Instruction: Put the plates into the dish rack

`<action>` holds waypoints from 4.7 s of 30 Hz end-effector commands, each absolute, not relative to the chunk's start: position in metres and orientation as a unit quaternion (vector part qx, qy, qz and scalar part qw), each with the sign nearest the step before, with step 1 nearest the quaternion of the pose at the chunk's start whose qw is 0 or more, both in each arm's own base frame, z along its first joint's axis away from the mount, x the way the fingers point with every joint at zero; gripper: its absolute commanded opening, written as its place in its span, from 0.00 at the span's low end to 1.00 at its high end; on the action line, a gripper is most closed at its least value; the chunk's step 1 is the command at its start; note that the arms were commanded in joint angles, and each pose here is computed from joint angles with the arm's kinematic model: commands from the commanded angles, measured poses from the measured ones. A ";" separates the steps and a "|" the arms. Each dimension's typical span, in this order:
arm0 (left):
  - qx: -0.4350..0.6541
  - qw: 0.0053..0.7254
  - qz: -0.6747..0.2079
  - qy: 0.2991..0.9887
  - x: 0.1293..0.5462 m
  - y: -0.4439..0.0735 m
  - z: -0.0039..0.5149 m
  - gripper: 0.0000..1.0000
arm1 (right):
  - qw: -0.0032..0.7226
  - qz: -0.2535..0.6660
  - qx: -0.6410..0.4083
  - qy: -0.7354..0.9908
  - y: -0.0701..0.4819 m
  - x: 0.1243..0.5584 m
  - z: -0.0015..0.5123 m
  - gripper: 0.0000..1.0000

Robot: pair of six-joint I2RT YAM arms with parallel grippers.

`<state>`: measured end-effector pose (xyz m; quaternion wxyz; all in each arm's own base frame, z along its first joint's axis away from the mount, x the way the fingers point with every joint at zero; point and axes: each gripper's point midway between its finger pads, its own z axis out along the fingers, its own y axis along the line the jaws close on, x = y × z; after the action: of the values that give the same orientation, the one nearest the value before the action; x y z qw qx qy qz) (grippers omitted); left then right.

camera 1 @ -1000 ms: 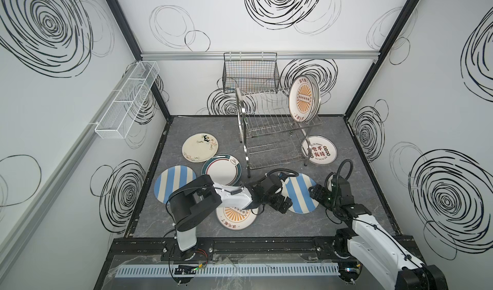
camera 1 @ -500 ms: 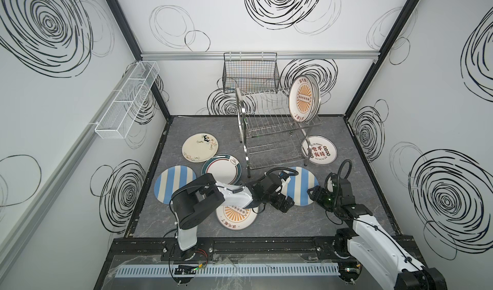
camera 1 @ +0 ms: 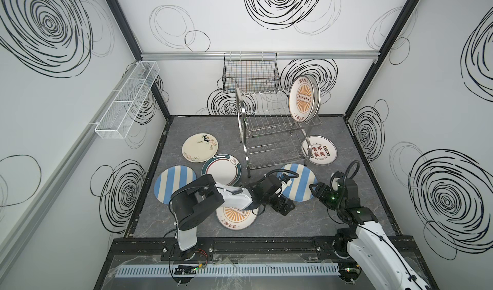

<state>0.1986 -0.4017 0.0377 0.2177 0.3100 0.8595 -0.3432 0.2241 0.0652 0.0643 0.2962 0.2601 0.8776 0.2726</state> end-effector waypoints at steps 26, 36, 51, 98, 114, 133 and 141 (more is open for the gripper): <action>0.306 0.267 -0.340 0.848 0.221 -0.402 0.057 0.96 | 0.275 0.201 0.204 0.918 0.032 0.357 0.049 0.75; 0.327 0.252 -0.333 0.848 0.216 -0.414 0.047 0.96 | 0.251 0.230 0.199 0.919 0.043 0.350 0.031 0.76; 0.353 0.246 -0.341 0.836 0.199 -0.426 0.050 0.96 | 0.211 0.254 0.169 0.929 0.062 0.313 0.021 0.76; 0.201 0.319 -0.352 0.857 0.209 -0.276 0.131 0.96 | 0.264 0.208 0.111 0.935 0.135 0.253 0.060 0.00; 0.199 0.328 -0.346 0.856 0.212 -0.266 0.135 0.96 | 0.187 0.207 0.079 0.957 0.174 0.199 0.013 0.00; 0.207 0.336 -0.353 0.848 0.221 -0.277 0.139 0.96 | 0.159 0.194 0.059 0.966 0.181 0.166 0.037 0.06; 0.224 0.337 -0.372 0.835 0.215 -0.314 0.128 0.96 | 0.277 0.133 0.142 0.941 0.111 0.227 0.082 0.47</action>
<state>0.2046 -0.2945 0.1064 0.2988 0.2281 0.8605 -0.3438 0.2214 0.1488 0.0816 0.2561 0.1222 0.9388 0.1955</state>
